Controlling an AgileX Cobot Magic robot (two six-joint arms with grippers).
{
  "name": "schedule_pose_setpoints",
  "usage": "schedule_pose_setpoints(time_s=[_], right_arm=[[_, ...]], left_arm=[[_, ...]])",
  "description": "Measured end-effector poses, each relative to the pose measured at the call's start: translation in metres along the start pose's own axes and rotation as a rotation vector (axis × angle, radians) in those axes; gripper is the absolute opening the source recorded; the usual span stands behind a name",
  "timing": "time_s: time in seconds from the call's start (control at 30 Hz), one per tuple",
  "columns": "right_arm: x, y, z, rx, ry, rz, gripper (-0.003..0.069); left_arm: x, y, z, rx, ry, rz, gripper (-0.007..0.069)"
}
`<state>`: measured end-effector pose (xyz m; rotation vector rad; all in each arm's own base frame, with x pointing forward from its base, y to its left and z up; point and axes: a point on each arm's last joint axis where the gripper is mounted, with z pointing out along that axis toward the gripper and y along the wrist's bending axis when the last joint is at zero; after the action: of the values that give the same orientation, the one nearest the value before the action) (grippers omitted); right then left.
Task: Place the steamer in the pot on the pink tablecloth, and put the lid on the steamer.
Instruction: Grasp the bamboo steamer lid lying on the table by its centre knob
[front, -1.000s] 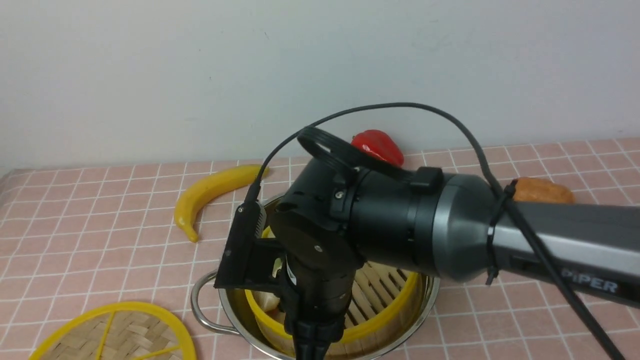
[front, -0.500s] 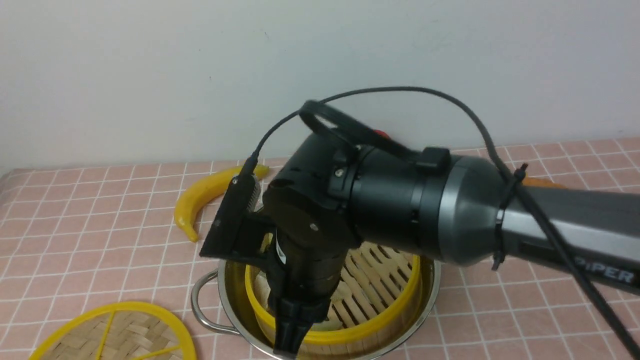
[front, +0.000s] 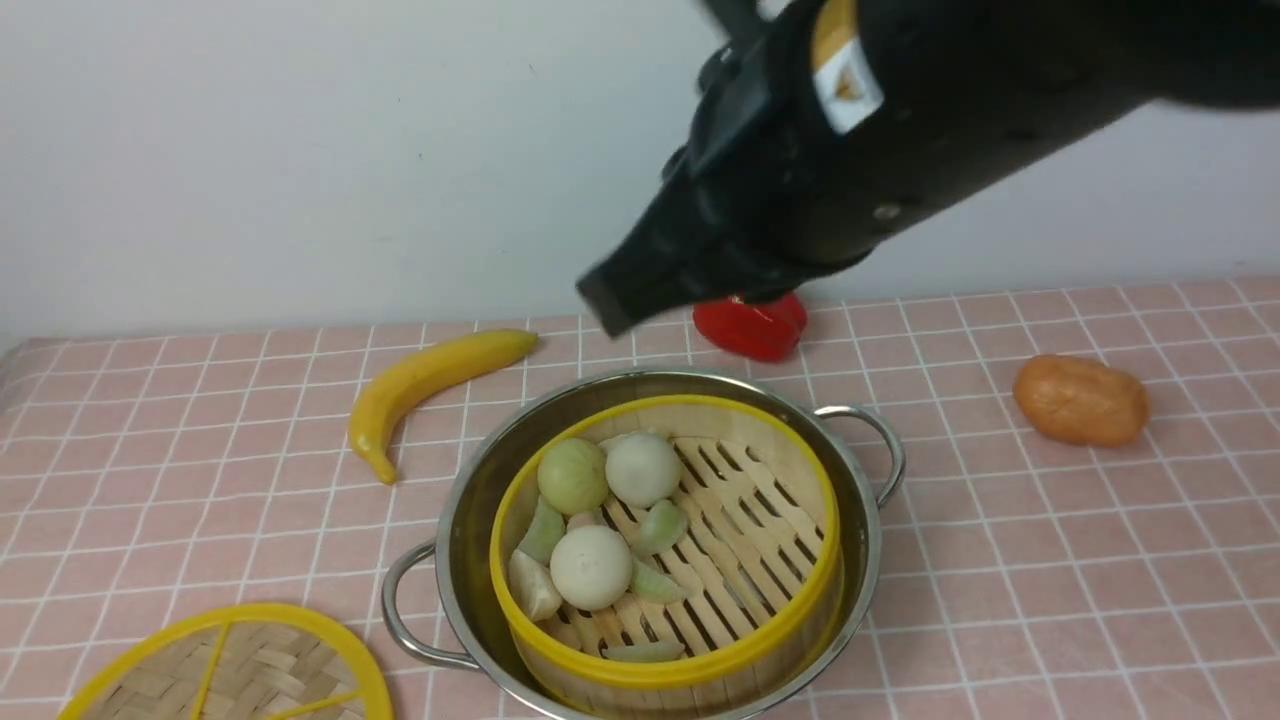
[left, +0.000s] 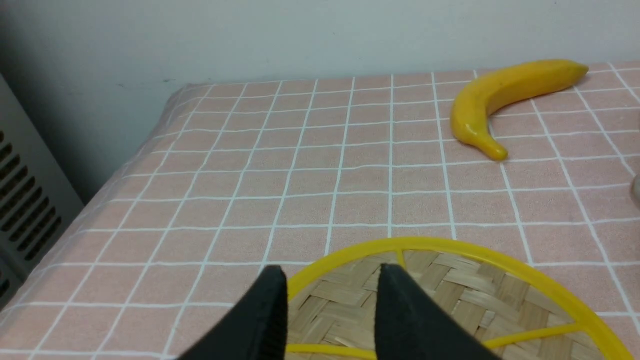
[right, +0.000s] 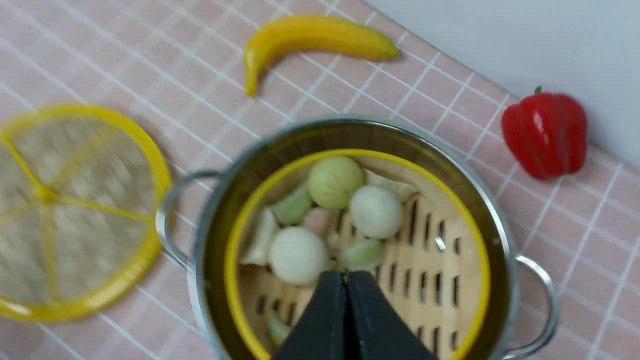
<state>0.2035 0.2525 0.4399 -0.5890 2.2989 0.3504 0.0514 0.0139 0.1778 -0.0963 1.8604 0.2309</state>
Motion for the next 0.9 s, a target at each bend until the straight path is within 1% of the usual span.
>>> schedule_pose_setpoints(time_s=[0.1,0.27,0.3,0.33,0.37,0.4,0.53,0.57,0.63,0.67,0.7,0.73,0.77,0.9], right_arm=[[-0.001,-0.004,-0.012,0.001,-0.028,0.008,-0.0008],[0.001,-0.014,-0.021,0.062,-0.066,-0.087,-0.0005],[0.012,-0.021,-0.022,0.087,-0.061,-0.124,-0.0001],[0.014,-0.021,-0.022,0.091,-0.057,-0.128,-0.0001],[0.029,-0.030,-0.022,0.088,-0.072,-0.145,0.0000],[0.030,-0.031,-0.022,0.083,-0.087,-0.145,0.0000],[0.081,-0.068,-0.019,0.042,-0.193,-0.095,0.0006],[0.106,-0.089,-0.012,0.044,-0.232,-0.038,0.0009],[0.138,-0.114,-0.014,0.076,-0.289,0.048,0.0015],[0.163,-0.132,-0.015,0.128,-0.327,0.106,0.0020],[0.181,-0.140,-0.013,0.153,-0.341,0.130,0.0023],[0.192,-0.145,-0.017,0.172,-0.370,0.148,0.0027],[0.212,-0.153,-0.016,0.210,-0.395,0.178,0.0031],[0.259,-0.163,-0.021,0.294,-0.523,0.235,0.0048]], left_arm=[[0.000,0.000,0.000,0.000,0.000,0.000,0.0243],[0.000,0.000,0.000,0.000,0.000,0.000,0.0243],[0.000,0.000,0.000,0.000,0.000,0.000,0.0243],[0.000,0.000,0.000,0.000,0.000,0.000,0.0243],[0.000,0.000,0.000,0.000,0.000,0.000,0.0243],[0.000,0.000,0.000,0.000,0.000,0.000,0.0243],[0.000,0.000,0.000,0.000,0.000,0.000,0.0243],[0.000,0.000,0.000,0.000,0.000,0.000,0.0243],[0.000,0.000,0.000,0.000,0.000,0.000,0.0243],[0.000,0.000,0.000,0.000,0.000,0.000,0.0243],[0.000,0.000,0.000,0.000,0.000,0.000,0.0243],[0.000,0.000,0.000,0.000,0.000,0.000,0.0243],[0.000,0.000,0.000,0.000,0.000,0.000,0.0243],[0.000,0.000,0.000,0.000,0.000,0.000,0.0243]])
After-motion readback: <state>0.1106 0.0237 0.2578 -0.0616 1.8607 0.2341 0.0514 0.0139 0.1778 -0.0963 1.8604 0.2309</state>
